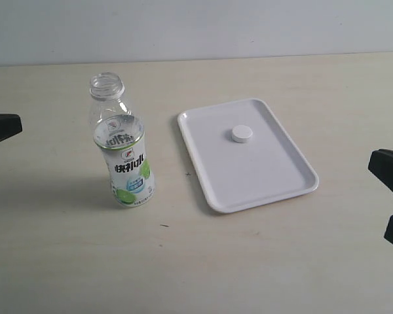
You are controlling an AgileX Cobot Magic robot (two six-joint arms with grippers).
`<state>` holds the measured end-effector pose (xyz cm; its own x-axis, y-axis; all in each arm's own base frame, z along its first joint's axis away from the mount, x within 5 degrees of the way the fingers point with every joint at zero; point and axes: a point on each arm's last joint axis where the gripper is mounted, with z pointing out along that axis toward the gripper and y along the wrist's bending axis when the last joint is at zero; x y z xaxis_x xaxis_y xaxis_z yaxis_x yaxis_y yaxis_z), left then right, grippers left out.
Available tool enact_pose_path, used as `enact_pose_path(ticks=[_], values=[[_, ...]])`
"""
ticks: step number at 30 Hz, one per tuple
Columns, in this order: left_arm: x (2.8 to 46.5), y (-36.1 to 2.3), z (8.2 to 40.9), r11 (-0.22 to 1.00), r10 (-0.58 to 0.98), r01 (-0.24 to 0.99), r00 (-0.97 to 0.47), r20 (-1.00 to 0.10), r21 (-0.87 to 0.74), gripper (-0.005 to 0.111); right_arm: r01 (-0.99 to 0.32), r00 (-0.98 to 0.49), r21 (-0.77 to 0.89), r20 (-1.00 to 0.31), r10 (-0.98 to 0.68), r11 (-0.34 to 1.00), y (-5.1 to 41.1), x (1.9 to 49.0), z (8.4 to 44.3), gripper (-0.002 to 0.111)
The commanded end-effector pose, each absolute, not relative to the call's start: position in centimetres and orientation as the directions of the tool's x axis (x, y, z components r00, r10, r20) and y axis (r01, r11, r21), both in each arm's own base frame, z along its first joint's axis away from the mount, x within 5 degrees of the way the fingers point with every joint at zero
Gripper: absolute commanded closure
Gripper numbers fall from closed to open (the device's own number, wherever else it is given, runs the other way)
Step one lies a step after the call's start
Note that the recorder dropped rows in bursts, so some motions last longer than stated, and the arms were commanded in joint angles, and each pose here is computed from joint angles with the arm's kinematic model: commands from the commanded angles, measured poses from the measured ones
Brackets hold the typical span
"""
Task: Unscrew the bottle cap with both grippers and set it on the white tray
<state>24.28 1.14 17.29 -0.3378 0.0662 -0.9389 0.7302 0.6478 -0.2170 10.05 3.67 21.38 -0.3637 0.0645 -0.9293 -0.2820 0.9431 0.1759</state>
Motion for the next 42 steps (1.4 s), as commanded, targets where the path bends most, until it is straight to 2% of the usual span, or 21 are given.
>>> enact_pose_path(ticks=[1, 7, 10, 14, 20, 25, 27, 30, 42], values=[[24.2, 1.1, 17.6, 0.643, 0.053, 0.733, -0.332, -0.942, -0.222, 0.107, -0.285, -0.356, 0.17, -0.932, 0.06, 0.943, 3.7, 10.0, 21.4, 0.108], [24.2, 1.1, 17.6, 0.643, 0.053, 0.733, -0.332, -0.942, -0.222, 0.107, -0.285, -0.356, 0.17, -0.932, 0.06, 0.943, 3.7, 10.0, 21.4, 0.108], [24.2, 1.1, 17.6, 0.643, 0.053, 0.733, -0.332, -0.942, -0.222, 0.107, -0.317, -0.324, 0.061, -0.945, -0.048, 0.946, 3.6, 10.1, 21.3, 0.108], [24.2, 1.1, 17.6, 0.643, 0.053, 0.733, -0.332, -0.942, -0.222, 0.107, -0.288, -0.282, 0.105, -0.959, 0.02, 0.952, 3.2, 9.7, 22.0, 0.108], [24.2, 1.1, 17.6, 0.643, 0.054, 0.733, -0.331, -0.942, -0.221, 0.107, -0.139, -0.165, 0.098, -0.984, 0.075, 0.985, 1.3, 8.4, 22.5, 0.108], [24.2, 1.1, 17.6, 0.643, 0.054, 0.733, -0.331, -0.942, -0.221, 0.107, -0.019, -0.063, 0.098, -0.993, 0.096, 0.995, 0.2, 6.6, 20.5, 0.108], [24.2, 1.1, 17.6, 0.643, 0.054, 0.733, -0.331, -0.942, -0.221, 0.107, 0.012, 0.019, 0.097, -0.995, 0.097, 0.995, 0.0, 5.9, 20.8, 0.108], [24.2, 1.1, 17.6, 0.643, 0.054, 0.733, -0.331, -0.942, -0.221, 0.107, 0.024, -0.029, 0.074, -0.997, 0.075, 0.997, 0.0, 5.6, 20.2, 0.108], [24.1, 1.2, 17.5, 0.643, 0.059, 0.735, -0.33, -0.942, -0.218, 0.107, 0.07, 0.024, 0.105, -0.994, 0.103, 0.992, -0.3, 5.6, 20.7, 0.108]])
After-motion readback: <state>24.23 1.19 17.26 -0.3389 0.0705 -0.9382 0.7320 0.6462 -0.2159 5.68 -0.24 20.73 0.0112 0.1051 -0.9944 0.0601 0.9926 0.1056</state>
